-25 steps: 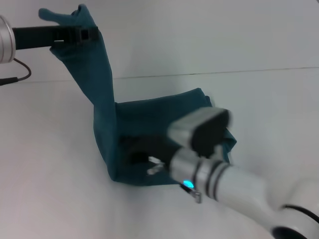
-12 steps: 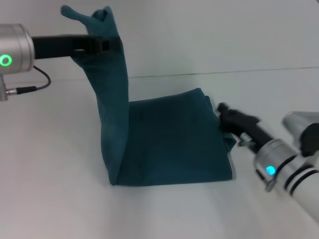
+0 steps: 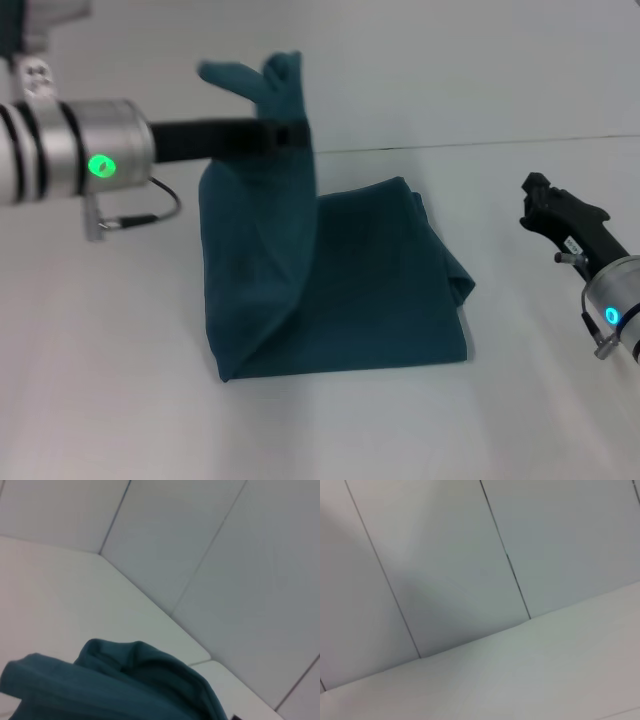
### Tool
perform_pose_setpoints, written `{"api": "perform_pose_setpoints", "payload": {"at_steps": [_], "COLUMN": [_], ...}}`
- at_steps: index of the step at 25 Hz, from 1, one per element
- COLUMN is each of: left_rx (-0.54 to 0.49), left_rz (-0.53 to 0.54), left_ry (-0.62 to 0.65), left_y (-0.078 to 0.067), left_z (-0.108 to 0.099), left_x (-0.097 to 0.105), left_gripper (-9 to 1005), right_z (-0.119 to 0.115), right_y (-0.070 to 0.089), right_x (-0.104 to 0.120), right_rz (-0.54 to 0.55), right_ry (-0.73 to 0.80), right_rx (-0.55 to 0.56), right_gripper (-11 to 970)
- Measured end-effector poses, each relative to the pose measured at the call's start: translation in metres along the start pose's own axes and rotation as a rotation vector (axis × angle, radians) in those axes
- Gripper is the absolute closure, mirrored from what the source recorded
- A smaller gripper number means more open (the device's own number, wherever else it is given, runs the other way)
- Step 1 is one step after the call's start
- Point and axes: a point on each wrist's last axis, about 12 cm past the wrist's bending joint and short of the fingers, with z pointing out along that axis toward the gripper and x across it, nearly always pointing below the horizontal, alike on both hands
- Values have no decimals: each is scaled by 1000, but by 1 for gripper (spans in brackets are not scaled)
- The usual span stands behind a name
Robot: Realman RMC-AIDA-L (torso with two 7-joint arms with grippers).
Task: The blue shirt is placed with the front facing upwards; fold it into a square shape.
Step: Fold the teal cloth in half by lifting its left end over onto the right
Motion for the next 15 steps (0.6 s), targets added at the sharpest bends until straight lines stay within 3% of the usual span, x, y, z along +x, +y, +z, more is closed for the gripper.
{"api": "perform_pose_setpoints", "payload": {"at_steps": [5, 9, 11, 15], "left_rx": [54, 62, 85, 62], "left_rz": [-18, -14, -9, -5], "left_ry": [11, 13, 18, 11], "left_y": [-4, -5, -14, -15], "left_z": [29, 36, 67, 85], "left_x": [21, 26, 45, 55], "left_gripper": [939, 939, 938, 924], "right_z": [0, -1, -1, -1], "right_y": [-4, -6, -6, -7], "right_x": [-1, -1, -1, 0], "right_rz": [-10, -13, -13, -14], "right_ry": [-1, 4, 7, 11], "right_rx": [10, 17, 20, 23], "right_gripper": [959, 959, 960, 960]}}
